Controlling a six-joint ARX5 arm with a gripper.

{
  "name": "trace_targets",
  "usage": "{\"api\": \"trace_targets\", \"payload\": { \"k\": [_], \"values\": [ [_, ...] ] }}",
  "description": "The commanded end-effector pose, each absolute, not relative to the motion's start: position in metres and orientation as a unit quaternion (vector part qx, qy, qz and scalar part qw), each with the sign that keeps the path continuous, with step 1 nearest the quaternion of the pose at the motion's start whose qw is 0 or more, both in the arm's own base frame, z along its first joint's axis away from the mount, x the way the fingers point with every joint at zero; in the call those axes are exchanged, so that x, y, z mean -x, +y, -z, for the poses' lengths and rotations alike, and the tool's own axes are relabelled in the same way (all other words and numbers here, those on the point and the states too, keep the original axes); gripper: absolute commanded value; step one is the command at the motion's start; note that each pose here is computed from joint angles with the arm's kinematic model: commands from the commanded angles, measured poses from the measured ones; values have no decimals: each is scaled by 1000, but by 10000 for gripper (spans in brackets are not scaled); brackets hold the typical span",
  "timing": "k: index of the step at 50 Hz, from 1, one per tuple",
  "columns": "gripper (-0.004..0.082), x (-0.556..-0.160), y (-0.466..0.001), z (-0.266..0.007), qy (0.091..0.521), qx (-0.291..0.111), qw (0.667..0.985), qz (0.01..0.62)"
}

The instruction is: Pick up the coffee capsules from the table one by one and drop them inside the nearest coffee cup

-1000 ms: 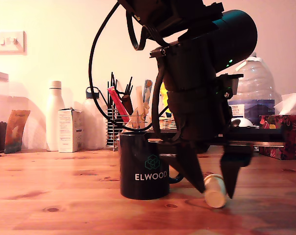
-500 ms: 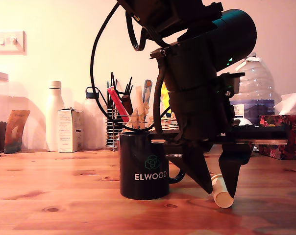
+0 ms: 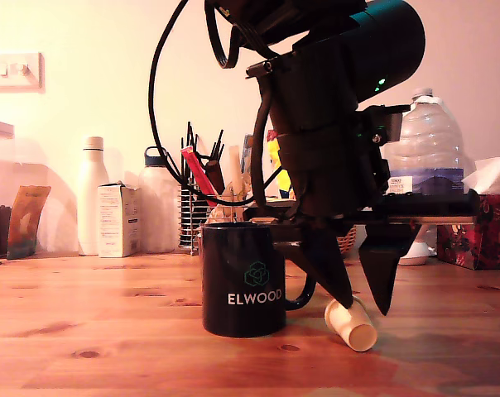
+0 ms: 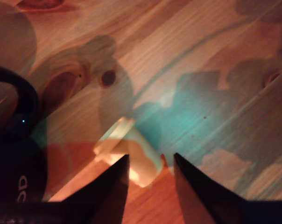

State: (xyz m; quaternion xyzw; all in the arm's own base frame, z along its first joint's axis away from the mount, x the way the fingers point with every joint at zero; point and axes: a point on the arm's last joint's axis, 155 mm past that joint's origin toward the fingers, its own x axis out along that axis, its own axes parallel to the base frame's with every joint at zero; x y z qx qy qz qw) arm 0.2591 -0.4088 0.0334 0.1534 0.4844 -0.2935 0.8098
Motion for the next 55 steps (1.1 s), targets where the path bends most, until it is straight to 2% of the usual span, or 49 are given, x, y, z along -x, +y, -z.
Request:
{"api": "trace_targets", "payload": {
  "k": [1, 3, 8, 12, 13, 16, 17, 34, 55],
  "values": [
    [282, -257, -415, -43, 480, -138, 814, 297],
    [323, -257, -414, -43, 485, -128, 815, 289],
    [510, -256, -410, -42, 492, -123, 816, 279],
    [576, -254, -409, -41, 495, -123, 817, 271],
    [576, -254, -409, -41, 500, -106, 820, 259],
    [576, -252, -409, -41, 499, -105, 821, 254],
    [576, -253, -409, -41, 504, -86, 825, 242],
    [576, -266, -420, -51, 488, -22, 843, 224],
    [576, -271, -416, -36, 504, 13, 844, 186]
  ]
}}
